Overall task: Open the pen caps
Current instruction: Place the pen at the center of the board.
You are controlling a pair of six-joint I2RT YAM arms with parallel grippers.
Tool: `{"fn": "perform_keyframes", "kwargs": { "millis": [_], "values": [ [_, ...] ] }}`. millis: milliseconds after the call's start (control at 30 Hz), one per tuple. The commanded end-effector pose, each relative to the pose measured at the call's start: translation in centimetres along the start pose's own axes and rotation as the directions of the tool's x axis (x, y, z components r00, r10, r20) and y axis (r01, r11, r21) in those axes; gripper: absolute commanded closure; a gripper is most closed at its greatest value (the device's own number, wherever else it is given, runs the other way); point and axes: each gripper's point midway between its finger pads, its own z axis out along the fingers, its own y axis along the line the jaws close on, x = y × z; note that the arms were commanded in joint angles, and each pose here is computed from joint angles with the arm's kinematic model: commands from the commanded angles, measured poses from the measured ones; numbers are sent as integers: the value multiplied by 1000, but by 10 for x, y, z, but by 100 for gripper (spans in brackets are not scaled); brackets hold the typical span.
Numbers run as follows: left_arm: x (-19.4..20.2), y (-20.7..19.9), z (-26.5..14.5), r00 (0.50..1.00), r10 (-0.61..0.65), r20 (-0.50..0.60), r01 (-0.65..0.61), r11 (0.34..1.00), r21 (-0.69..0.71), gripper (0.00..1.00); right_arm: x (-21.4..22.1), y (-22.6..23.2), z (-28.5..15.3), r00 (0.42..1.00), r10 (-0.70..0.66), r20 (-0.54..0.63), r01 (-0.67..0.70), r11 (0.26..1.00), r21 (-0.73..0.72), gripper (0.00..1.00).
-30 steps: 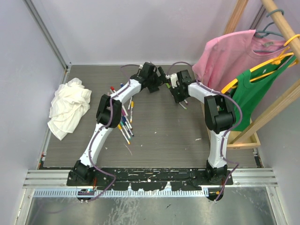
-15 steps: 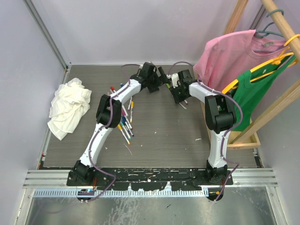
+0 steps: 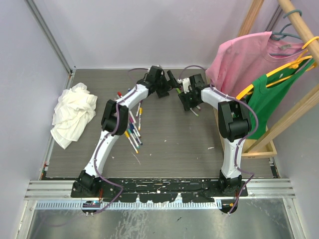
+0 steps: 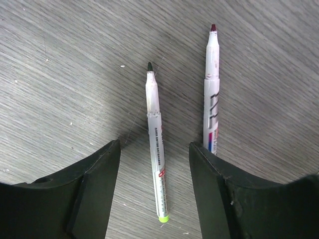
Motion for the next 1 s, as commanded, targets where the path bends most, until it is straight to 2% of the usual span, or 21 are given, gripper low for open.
{"fn": "perform_keyframes", "kwargs": {
  "millis": [0, 300, 500, 633, 833, 967],
  "values": [
    [19, 66, 17, 999, -15, -47, 9, 989, -144, 2, -33, -5, -35, 994, 1, 111, -3, 1000, 15, 37],
    [20, 89, 20, 998, -33, -51, 22, 982, -190, 2, -44, -3, -55, 986, -1, 168, 0, 1000, 9, 36],
    [17, 89, 27, 998, -44, -35, 38, 986, -162, 2, -45, 0, -57, 984, 1, 176, 0, 1000, -7, 36],
    [2, 81, 30, 1000, -30, 5, 31, 992, -120, 2, -44, 3, -58, 984, 1, 176, 2, 1000, -19, 36],
    [-29, 44, 26, 998, 11, 70, -14, 999, 39, 2, -44, 4, -61, 983, -1, 181, 5, 1000, -26, 35],
    [-39, 29, 14, 994, 46, 94, -53, 996, 68, 2, -45, 6, -62, 982, -1, 187, 7, 999, -32, 35]
  ]
}}
